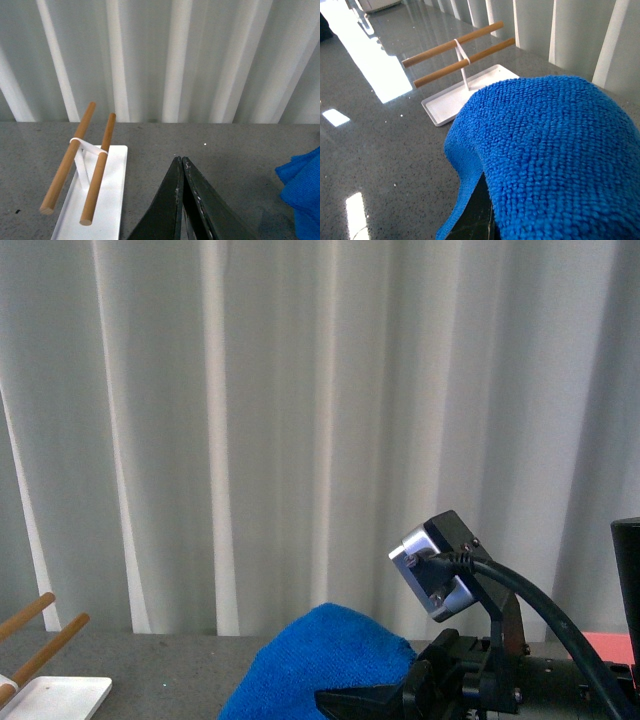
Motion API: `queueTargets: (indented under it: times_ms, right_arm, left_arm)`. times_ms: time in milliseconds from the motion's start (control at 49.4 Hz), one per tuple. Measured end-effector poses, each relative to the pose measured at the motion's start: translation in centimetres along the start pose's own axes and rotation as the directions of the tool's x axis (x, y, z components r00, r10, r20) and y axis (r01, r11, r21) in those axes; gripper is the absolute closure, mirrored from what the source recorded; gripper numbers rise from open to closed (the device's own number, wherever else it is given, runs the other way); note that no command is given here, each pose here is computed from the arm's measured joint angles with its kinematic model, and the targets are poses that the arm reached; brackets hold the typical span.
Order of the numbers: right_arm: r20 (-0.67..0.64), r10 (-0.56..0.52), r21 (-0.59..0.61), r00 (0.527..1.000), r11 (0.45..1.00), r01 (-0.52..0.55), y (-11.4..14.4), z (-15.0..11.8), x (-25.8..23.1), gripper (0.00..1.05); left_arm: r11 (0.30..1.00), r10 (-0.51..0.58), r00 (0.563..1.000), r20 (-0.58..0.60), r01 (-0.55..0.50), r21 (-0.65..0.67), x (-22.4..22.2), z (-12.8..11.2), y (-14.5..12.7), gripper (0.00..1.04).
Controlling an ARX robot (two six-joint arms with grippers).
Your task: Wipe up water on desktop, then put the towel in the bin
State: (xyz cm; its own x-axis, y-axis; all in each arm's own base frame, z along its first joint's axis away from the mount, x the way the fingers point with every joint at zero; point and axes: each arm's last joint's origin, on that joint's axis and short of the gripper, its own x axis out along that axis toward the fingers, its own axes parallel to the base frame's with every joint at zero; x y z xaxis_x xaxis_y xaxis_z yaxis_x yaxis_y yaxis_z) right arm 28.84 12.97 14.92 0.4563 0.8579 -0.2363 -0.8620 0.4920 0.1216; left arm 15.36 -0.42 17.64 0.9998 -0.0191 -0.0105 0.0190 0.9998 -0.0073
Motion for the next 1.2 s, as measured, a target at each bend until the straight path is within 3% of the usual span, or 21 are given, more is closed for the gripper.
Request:
queueTargets:
  times_ms: [182,1195]
  right_arm:
    - [0.0,-0.003,-0.012,1.0,1.0,0.003,0.1,0.4,-0.2,0.99]
    - [-0.006,-0.004,-0.032,1.0,0.999,0.003,0.1,0.8,-0.6,0.99]
  left_arm:
    - [1.0,0.019,1.0,0.016,-0.019,-0.001,-1.2,-0.8,0.4,1.01]
    - [1.0,0.017,0.999,0.037,-0.017,0.0,-4.5,-0.3,0.3,1.01]
